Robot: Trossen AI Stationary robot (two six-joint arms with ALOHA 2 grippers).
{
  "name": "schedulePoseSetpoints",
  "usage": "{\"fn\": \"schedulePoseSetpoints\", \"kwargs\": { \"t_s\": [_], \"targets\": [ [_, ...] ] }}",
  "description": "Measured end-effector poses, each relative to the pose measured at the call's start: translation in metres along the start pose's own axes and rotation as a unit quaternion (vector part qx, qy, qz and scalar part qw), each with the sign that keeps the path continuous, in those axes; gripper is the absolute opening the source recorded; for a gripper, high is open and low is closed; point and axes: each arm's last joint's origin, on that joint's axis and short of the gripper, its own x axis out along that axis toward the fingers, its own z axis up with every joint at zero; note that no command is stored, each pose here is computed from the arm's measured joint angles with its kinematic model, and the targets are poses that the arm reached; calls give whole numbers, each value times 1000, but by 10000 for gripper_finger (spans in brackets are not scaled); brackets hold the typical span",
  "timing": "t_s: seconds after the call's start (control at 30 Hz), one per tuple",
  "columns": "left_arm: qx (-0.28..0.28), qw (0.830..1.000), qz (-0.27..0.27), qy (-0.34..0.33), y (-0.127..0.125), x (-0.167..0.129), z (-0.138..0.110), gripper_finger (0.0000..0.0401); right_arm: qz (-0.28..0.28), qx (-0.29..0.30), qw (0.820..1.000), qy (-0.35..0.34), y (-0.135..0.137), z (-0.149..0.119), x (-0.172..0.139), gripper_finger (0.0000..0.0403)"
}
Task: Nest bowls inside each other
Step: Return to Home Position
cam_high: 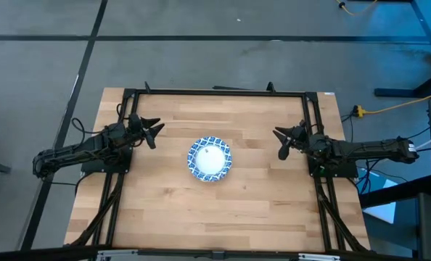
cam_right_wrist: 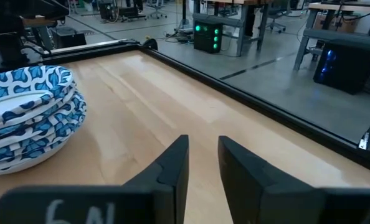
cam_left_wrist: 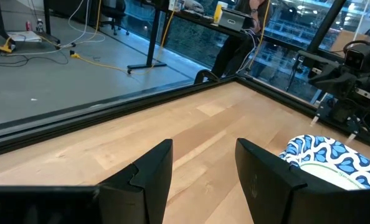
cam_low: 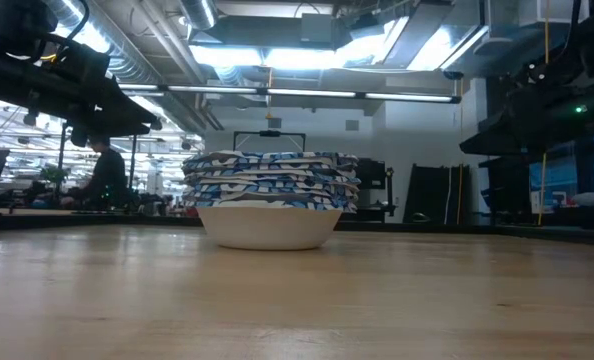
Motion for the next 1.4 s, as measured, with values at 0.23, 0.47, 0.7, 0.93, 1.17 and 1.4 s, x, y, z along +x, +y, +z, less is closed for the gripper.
{"fn": "schedulePoseSetpoints", "kwargs": {
  "t_s": [0.23,0.47,0.7,0.93,1.17,1.4],
  "targets": [
    [0,1000,0,0,0,0,0,169,-17,-3,1000,1,-4,0,1,88],
    [0,1000,0,0,0,0,0,169,42,16,998,-44,-17,11,-2,88],
    [0,1000,0,0,0,0,0,169,76,16,994,-78,-23,16,-7,88],
    [0,1000,0,0,0,0,0,169,72,18,993,-87,-24,17,-8,88],
    [0,1000,0,0,0,0,0,169,72,18,993,-86,-24,17,-7,88],
    [0,1000,0,0,0,0,0,169,72,18,993,-86,-24,17,-7,88]
  ]
}}
